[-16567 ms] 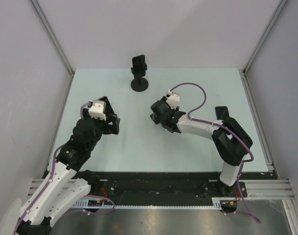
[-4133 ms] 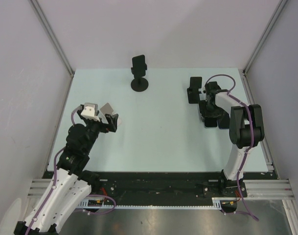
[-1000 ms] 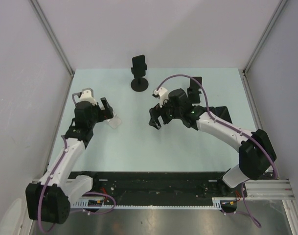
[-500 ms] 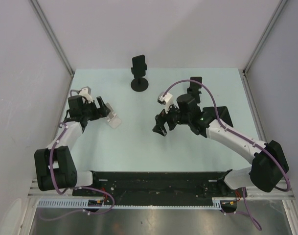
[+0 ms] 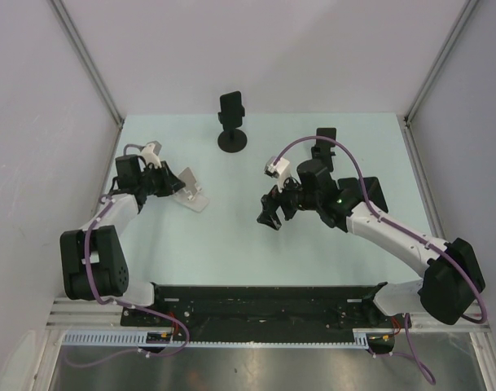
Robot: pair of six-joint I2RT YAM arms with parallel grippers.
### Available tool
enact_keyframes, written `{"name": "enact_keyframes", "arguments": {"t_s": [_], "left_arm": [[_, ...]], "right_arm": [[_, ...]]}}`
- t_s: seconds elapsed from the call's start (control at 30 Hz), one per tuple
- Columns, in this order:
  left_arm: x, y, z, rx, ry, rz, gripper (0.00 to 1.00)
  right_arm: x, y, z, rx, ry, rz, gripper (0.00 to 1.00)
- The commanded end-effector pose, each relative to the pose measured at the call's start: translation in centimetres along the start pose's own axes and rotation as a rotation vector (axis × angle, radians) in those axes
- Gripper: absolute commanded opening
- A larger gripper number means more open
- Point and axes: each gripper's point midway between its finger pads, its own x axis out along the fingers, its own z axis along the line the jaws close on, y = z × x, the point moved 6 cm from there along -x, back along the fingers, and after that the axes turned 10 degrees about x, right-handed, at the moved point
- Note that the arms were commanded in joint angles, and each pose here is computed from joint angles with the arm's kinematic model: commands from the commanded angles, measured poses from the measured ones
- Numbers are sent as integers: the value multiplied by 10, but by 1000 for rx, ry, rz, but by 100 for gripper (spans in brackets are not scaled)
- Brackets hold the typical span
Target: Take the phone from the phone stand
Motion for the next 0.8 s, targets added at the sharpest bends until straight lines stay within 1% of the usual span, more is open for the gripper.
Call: {"name": "enact_keyframes", "arguments": {"t_s": [0.0,0.1,0.23,0.27,0.33,0.4,0.57,0.77], "left_arm": [[-3,-18,-14,74,100,-55,10],[-6,-22,-29,96,140,-67,0],[-5,-23,-61,152,205,-67,0],[-6,-23,-62,142,196,-71,0],[-4,-21,-85,170,252,-63,0],[-6,-22,-96,170,267,-66,0],[-11,-20,-137,211,342,-72,1],[-19,-22,-170,220,401,-89,0]], "right_arm": [[-3,-6,6,-22,-24,-32,90],[0,-8,7,-10,-36,-40,90],[5,-10,8,6,-27,-56,90],[7,-12,9,6,-27,-67,90],[10,-12,8,23,-11,-72,89],[15,-13,6,27,8,-81,89],[25,-17,2,83,56,-114,89],[37,-14,-11,147,169,-133,86]]}}
